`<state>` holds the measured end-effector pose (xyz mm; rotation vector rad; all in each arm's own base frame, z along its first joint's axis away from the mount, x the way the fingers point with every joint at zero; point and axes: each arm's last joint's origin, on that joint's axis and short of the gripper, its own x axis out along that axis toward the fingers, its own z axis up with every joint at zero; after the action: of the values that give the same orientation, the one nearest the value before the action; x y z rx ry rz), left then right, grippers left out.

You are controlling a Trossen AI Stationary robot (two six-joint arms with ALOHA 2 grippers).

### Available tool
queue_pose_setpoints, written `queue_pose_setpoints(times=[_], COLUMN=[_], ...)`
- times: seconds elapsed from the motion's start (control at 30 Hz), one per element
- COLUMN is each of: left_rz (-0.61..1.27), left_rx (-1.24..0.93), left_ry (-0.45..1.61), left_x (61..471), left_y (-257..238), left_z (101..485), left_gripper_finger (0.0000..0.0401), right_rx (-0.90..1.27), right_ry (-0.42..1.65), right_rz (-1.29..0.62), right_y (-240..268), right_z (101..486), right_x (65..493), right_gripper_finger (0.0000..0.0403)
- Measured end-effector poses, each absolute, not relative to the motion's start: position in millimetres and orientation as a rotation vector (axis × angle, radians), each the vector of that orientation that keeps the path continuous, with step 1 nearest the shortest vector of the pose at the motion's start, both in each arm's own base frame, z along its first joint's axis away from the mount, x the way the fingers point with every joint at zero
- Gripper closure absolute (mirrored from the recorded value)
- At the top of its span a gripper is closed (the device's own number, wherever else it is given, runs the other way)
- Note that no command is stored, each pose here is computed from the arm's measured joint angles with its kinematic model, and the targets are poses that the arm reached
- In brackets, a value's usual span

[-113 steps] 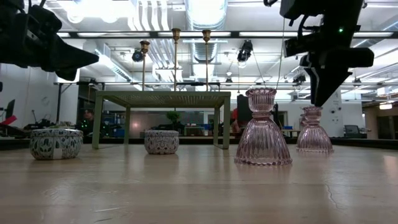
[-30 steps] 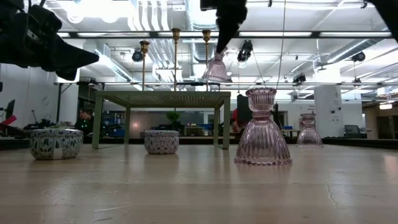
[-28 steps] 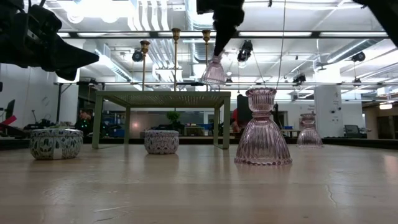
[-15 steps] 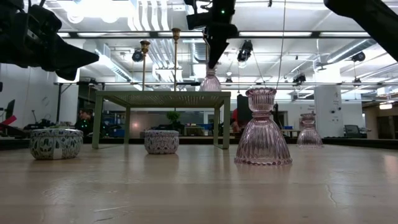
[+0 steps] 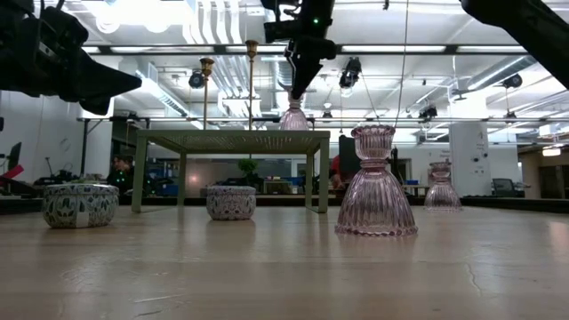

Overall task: Pick & Place candle stick holders
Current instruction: Put the middle pink glass candle holder on the shelf

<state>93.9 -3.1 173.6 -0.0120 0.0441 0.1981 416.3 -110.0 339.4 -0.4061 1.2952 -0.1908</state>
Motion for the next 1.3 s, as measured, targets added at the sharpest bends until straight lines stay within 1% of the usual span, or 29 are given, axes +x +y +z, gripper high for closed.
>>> queue_pose_setpoints(times=[0.2,0.6,0.77,0.97,1.1,1.3], left_rz=[0.198,0.198,0.198,0.198,0.198,0.198], left_rx=[-0.012,-0.012,-0.012,-0.012,-0.012,-0.012], left_ry=[0.044,0.044,0.044,0.044,0.044,0.044], left_x=[93.9,93.9,93.9,93.9,93.9,93.9], left_y=[-3.1,-3.1,-3.1,-3.1,-3.2,-3.1], left_z=[173.7,173.6,173.6,173.6,173.7,173.6], left_gripper_finger=[0.0389,0.0389,0.0389,0.0389,0.0389,0.0389], right_rx=[-0.404,-0.409,-0.431,-0.429,-0.434,-0.416], right_ry=[1.300,1.287,1.288,1.280,1.274,1.267], right_rz=[-0.233,-0.247,-0.330,-0.335,-0.331,-0.345], right_y=[-114.1,-116.0,-118.0,-117.0,-113.8,-113.5], right_z=[339.6,339.9,341.0,341.4,342.9,343.5], right_x=[415.4,416.5,416.8,417.6,417.6,417.4], right_gripper_finger=[0.0367,0.0338,0.0323,0.0313,0.0314,0.0327])
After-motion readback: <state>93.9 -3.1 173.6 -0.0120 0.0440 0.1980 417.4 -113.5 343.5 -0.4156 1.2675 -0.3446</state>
